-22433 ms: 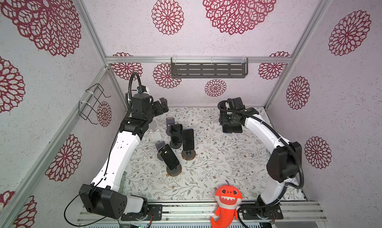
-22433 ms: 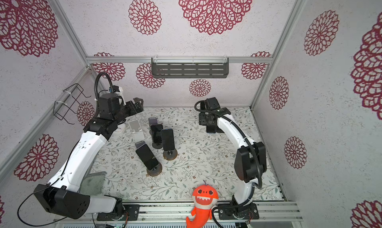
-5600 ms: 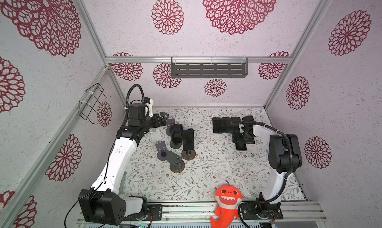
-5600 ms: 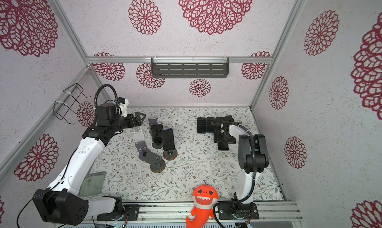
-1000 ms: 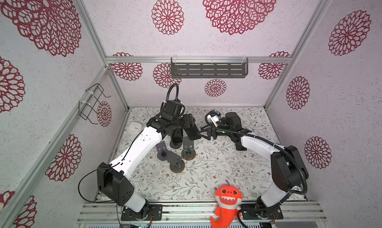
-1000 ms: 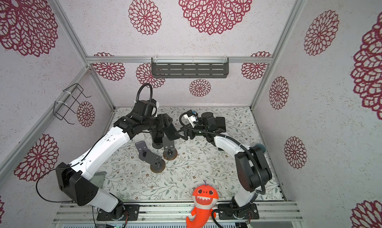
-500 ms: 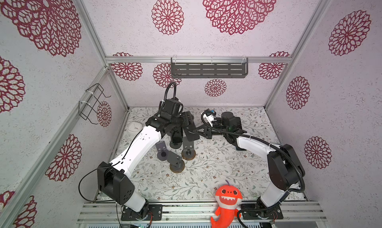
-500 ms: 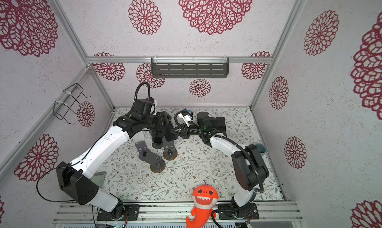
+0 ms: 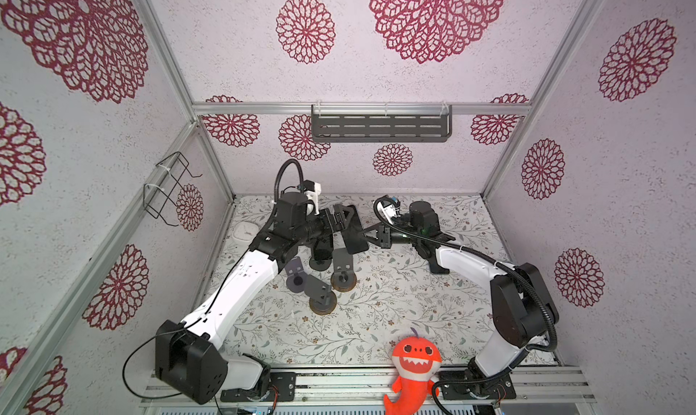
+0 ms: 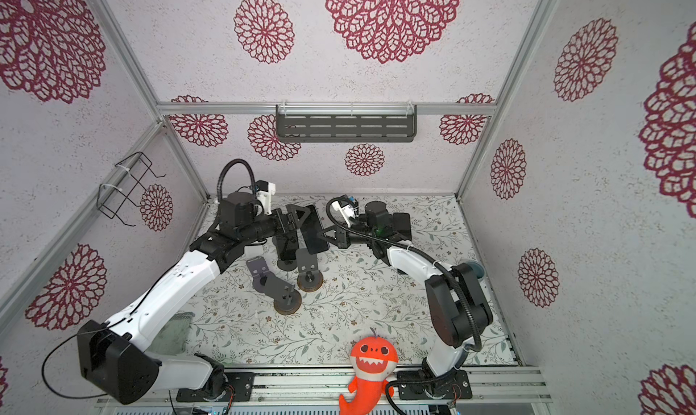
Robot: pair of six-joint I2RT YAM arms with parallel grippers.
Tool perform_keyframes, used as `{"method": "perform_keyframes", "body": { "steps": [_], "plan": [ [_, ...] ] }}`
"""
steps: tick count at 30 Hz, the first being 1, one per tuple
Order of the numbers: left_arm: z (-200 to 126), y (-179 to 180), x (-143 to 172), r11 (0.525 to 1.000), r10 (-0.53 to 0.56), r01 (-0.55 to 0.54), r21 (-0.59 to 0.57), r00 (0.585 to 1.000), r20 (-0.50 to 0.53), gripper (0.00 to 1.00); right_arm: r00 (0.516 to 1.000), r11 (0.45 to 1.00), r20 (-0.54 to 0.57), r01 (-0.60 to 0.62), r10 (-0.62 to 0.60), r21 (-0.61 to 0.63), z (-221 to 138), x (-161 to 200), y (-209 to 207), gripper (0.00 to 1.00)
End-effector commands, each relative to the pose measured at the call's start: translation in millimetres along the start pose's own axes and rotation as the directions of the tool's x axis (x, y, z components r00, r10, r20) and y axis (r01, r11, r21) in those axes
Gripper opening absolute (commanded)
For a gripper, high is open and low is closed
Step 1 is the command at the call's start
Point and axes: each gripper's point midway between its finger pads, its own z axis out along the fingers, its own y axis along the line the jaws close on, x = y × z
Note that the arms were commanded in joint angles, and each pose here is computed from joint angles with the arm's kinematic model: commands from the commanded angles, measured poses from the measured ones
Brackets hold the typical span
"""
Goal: Remove the phone from the phone stand
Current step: Pass the phone.
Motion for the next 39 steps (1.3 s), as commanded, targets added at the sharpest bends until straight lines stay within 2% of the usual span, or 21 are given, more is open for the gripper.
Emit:
{"method": "perform_keyframes", "body": {
  "steps": [1, 4, 9, 13, 18, 23, 31, 37, 39],
  "plan": [
    [-13.1, -37.4, -25.0, 0.974, 0.017, -0.036, 0.222, 0.996, 0.09, 0.97, 0.997, 0.997, 0.068, 0.04, -0.035, -0.066, -25.7, -42.8, 35.2, 0.0],
    [-5.9, -34.3, -16.7, 0.973, 0.037, -0.047, 0.225, 0.998, 0.049, 0.92, 0.997, 0.994, 0.082, 0.022, -0.013, -0.11, -32.9, -48.5, 43.7, 0.0],
    [5.9, -38.5, -14.8, 0.949, 0.002, -0.017, 0.315, 0.999, 0.048, 0.89, 0.995, 0.98, 0.098, 0.006, 0.014, -0.198, -37.3, -57.5, 61.4, 0.0],
    [20.3, -31.3, -12.5, 0.956, -0.021, 0.017, 0.294, 1.0, 0.01, 0.87, 0.992, 0.973, 0.129, 0.029, 0.001, -0.229, -41.7, -64.8, 73.1, 0.0],
    [28.9, -36.7, -12.1, 0.938, -0.039, 0.034, 0.344, 0.999, 0.01, 0.83, 0.99, 0.958, 0.139, 0.027, 0.014, -0.285, -43.2, -69.6, 82.5, 0.0],
    [32.1, -45.1, -15.4, 0.921, -0.055, 0.04, 0.386, 0.998, 0.027, 0.63, 0.993, 0.949, 0.108, -0.017, 0.054, -0.316, -34.5, -68.5, 78.7, 0.0],
    [28.0, -64.1, -19.9, 0.877, -0.088, 0.057, 0.477, 0.995, 0.043, 0.41, 0.991, 0.926, 0.059, -0.09, 0.12, -0.366, -20.9, -63.6, 68.9, 0.0],
    [30.6, -59.4, -16.4, 0.896, -0.08, 0.054, 0.441, 0.996, 0.041, 0.16, 0.985, 0.898, 0.042, -0.133, 0.166, -0.42, -19.3, -67.7, 68.9, 0.0],
    [29.0, -61.0, -17.2, 0.897, -0.074, 0.046, 0.439, 0.996, 0.048, 0.1, 0.983, 0.893, 0.028, -0.151, 0.18, -0.425, -17.4, -66.9, 66.4, 0.08]
  ]
}}
